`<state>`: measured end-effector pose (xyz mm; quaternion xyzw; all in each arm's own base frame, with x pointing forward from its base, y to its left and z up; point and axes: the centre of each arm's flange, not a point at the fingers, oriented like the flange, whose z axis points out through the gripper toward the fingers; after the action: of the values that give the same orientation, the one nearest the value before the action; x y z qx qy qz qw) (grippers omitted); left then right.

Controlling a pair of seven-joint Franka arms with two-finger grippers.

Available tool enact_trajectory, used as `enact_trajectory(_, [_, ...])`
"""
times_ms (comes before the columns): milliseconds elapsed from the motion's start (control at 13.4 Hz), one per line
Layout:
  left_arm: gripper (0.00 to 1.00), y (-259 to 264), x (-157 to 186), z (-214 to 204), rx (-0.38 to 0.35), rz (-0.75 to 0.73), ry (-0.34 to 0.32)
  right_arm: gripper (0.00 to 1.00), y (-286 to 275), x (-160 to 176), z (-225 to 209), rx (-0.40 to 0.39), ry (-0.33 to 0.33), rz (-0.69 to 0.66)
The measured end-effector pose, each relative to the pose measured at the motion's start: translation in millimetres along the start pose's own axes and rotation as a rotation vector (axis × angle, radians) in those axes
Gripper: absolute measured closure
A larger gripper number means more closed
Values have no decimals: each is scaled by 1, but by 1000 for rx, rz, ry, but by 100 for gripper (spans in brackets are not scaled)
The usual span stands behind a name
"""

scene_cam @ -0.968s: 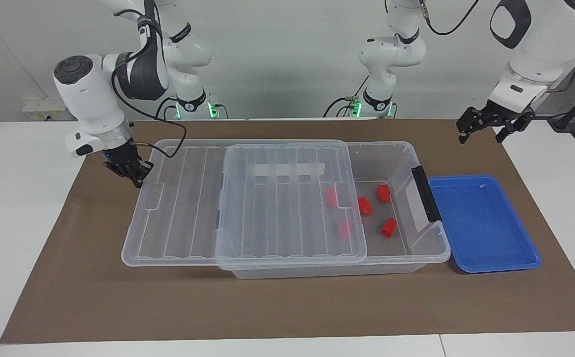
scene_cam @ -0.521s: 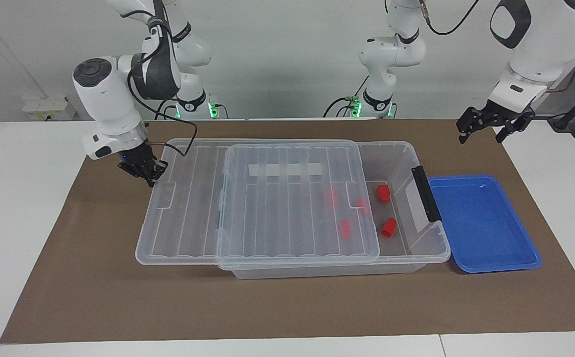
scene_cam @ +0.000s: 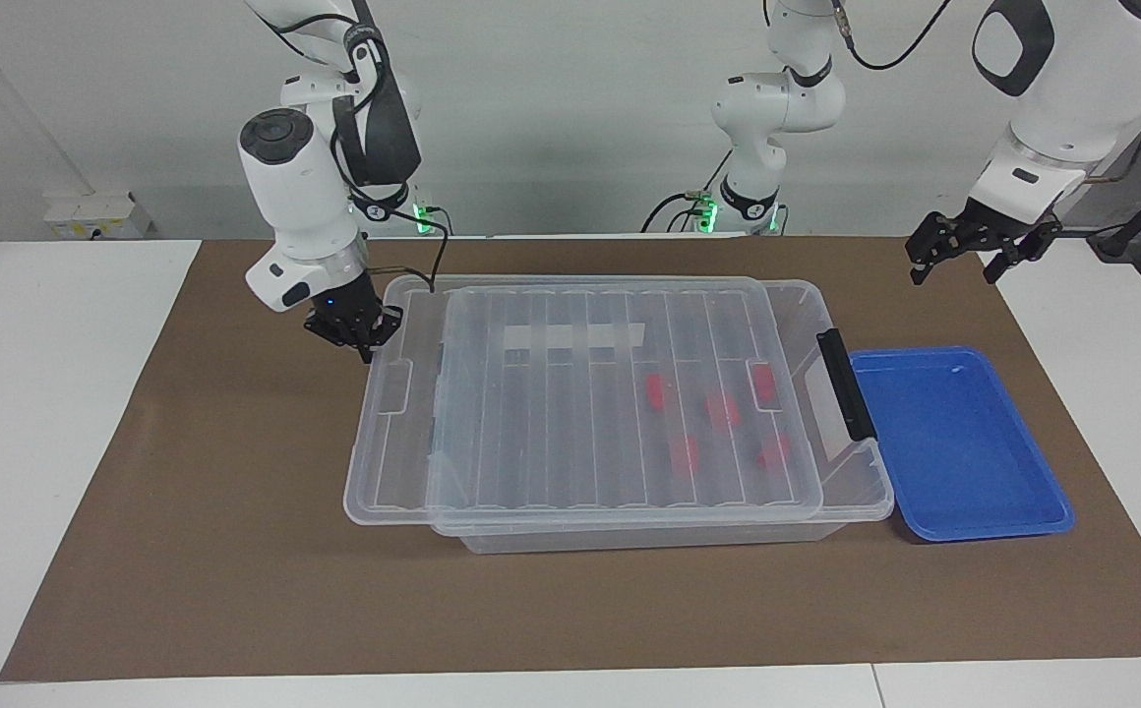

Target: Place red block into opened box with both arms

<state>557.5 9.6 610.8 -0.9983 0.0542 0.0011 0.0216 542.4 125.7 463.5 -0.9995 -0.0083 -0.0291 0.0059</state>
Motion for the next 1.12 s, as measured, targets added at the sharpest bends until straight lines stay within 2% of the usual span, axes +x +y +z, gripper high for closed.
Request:
enact_trajectory(298, [0, 0, 0, 0, 0, 0, 0, 99, -38, -12, 0, 4, -1, -72])
enact_trajectory(521, [0, 0, 0, 0, 0, 0, 0, 99, -58, -16, 1, 13, 26, -107])
enact_trajectory(1117, [0, 0, 0, 0, 0, 0, 0, 99, -59, -16, 0, 16, 32, -106])
